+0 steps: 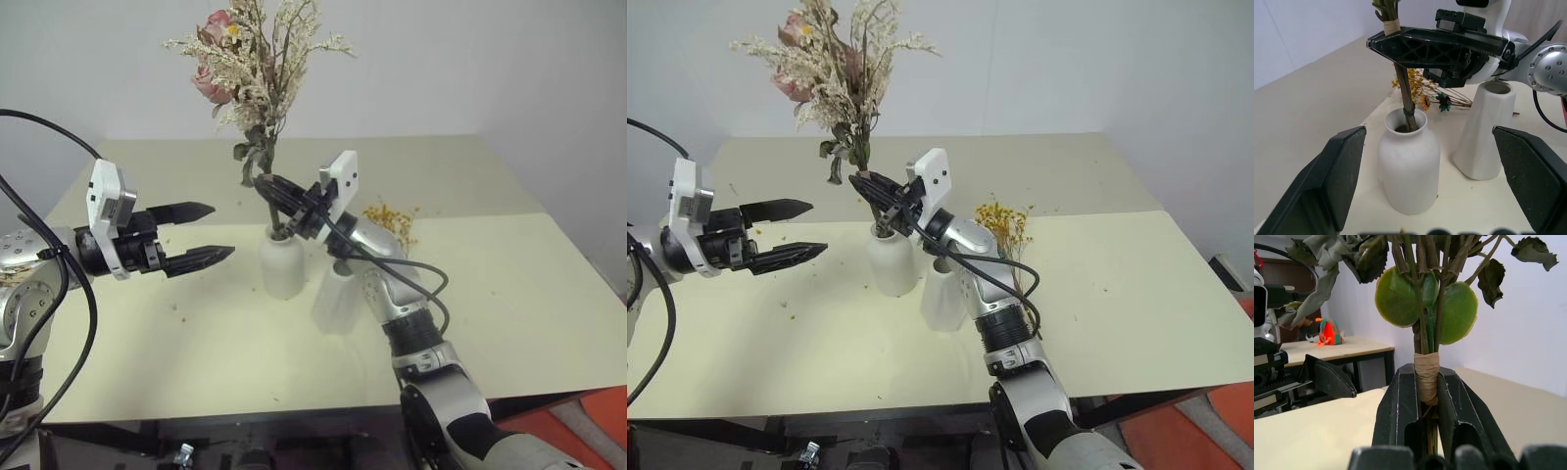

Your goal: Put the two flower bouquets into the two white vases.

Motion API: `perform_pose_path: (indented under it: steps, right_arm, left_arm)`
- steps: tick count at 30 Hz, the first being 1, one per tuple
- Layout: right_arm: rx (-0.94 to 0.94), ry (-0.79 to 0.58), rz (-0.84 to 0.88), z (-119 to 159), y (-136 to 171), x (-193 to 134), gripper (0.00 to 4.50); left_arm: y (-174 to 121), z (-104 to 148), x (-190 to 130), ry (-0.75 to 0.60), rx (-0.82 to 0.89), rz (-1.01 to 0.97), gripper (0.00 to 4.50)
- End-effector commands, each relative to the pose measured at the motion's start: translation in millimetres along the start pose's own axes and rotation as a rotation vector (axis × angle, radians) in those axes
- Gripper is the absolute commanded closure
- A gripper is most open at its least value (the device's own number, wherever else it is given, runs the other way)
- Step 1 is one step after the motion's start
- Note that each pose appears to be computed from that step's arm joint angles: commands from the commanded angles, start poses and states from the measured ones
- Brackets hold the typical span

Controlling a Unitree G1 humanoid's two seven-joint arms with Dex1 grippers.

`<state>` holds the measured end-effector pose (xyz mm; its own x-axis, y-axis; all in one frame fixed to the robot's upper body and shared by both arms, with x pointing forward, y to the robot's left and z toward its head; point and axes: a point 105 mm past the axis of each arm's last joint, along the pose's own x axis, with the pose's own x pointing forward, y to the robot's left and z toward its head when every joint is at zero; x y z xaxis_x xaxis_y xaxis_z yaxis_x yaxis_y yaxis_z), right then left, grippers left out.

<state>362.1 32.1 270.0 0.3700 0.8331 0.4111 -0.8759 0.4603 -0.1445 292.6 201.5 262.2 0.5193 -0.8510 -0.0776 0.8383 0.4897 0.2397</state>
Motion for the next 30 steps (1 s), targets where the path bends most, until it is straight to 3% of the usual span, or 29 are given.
perform_pose_path:
  steps: [1,30]
  right_arm:
    - [-0.025,-0.034,0.048,20,5,9,4.27]
    - [-0.037,0.098,0.11,-3,5,15,4.27]
  left_arm:
    - [-2,11,-2,-0.035,0.042,0.006,0.0]
    - [-6,9,-4,-0.043,0.04,0.041,0.0]
